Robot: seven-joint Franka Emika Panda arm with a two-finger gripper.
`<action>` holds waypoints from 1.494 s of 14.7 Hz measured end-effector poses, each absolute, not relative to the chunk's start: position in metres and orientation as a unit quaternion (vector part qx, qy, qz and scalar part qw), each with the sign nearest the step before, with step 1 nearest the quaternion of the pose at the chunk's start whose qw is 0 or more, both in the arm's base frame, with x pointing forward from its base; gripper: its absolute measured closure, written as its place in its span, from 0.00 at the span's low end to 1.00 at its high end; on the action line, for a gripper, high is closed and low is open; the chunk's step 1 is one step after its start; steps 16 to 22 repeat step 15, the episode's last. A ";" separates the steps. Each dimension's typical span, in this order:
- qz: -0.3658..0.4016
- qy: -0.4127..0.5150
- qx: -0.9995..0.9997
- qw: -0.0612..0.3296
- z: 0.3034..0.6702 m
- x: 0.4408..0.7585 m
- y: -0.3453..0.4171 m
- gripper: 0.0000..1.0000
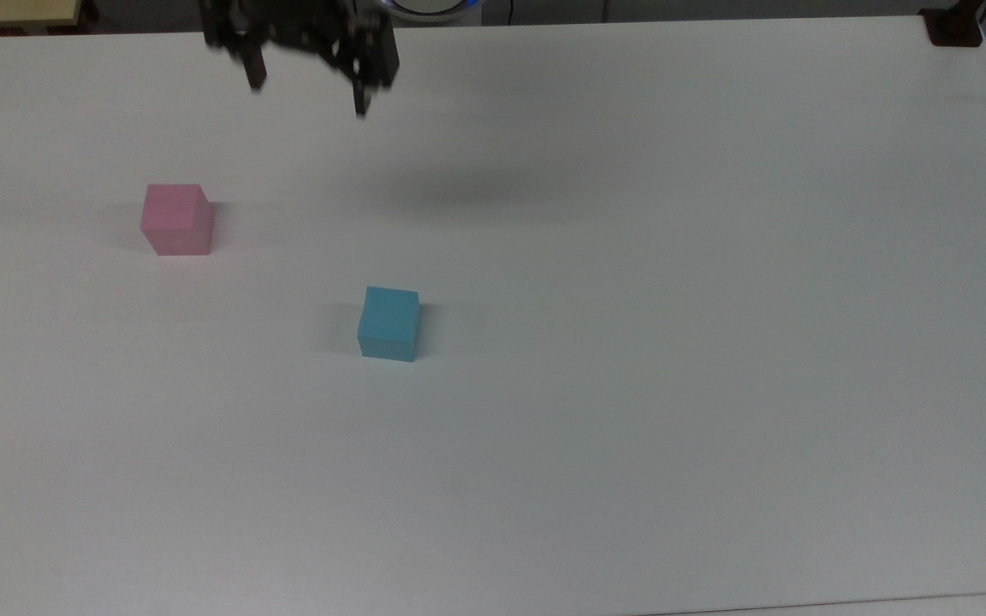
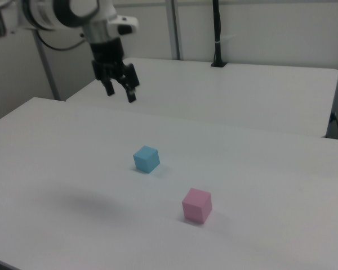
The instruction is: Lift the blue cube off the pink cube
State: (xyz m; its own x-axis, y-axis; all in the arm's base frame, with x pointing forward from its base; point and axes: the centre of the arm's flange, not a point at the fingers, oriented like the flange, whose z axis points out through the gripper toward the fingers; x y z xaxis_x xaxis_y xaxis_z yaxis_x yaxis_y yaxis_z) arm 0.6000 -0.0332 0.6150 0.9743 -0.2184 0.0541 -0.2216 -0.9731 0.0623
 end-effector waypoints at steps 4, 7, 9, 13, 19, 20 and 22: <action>0.005 -0.135 0.990 0.039 0.670 0.542 -0.050 0.00; 0.004 -0.138 0.990 0.031 0.679 0.523 -0.063 0.00; -0.003 -0.095 0.995 0.029 0.671 0.523 -0.063 0.00; 0.007 -0.005 1.000 0.027 0.660 0.530 -0.065 0.00; 0.009 -0.010 1.000 0.009 0.659 0.530 -0.070 0.00; 0.009 -0.010 1.000 0.009 0.659 0.530 -0.070 0.00; 0.009 -0.010 1.000 0.009 0.659 0.530 -0.070 0.00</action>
